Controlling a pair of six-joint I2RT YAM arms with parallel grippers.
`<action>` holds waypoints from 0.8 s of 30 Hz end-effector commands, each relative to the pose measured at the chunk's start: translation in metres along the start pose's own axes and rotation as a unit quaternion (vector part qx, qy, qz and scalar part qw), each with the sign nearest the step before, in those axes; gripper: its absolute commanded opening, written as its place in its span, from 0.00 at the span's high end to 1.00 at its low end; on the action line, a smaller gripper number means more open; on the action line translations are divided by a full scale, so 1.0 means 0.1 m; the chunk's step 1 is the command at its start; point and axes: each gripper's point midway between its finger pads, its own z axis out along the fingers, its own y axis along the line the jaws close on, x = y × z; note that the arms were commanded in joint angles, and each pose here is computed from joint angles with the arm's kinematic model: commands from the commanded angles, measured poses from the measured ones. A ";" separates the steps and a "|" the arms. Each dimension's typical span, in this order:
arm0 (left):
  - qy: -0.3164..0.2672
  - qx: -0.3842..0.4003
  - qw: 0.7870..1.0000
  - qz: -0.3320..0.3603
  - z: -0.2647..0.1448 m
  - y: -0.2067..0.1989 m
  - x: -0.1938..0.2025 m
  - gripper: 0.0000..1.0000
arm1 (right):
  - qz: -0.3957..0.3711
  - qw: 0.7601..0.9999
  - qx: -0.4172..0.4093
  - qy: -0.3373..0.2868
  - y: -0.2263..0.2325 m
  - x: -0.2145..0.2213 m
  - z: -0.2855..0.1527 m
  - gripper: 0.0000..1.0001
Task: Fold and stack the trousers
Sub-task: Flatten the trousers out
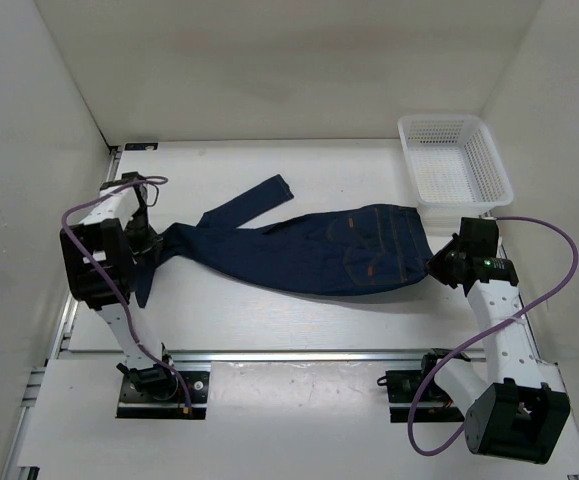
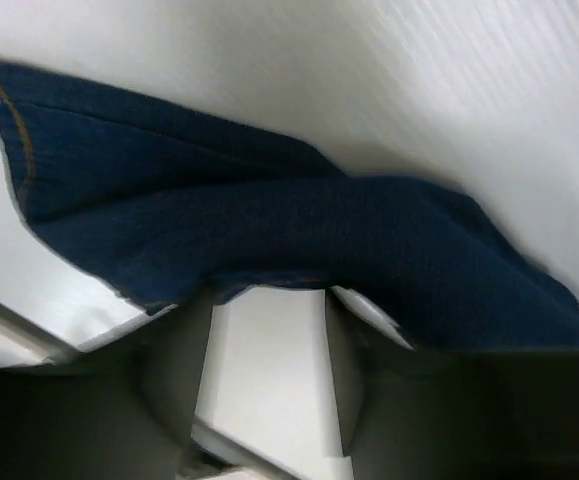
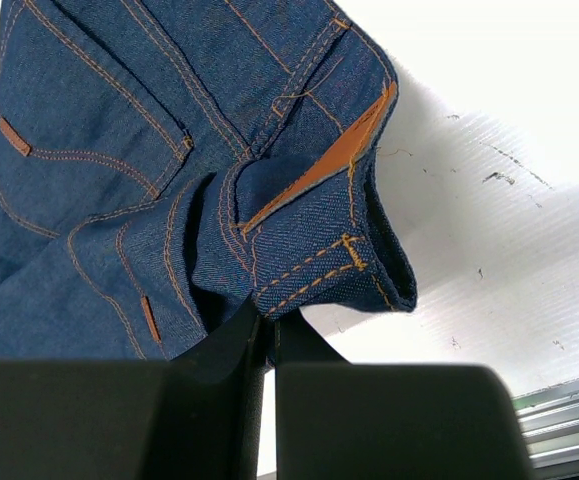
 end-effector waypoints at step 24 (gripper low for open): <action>-0.128 0.093 0.987 0.035 -1.06 -0.21 -0.42 0.00 | -0.002 1.000 -0.001 -0.003 0.01 -0.07 0.05 1.00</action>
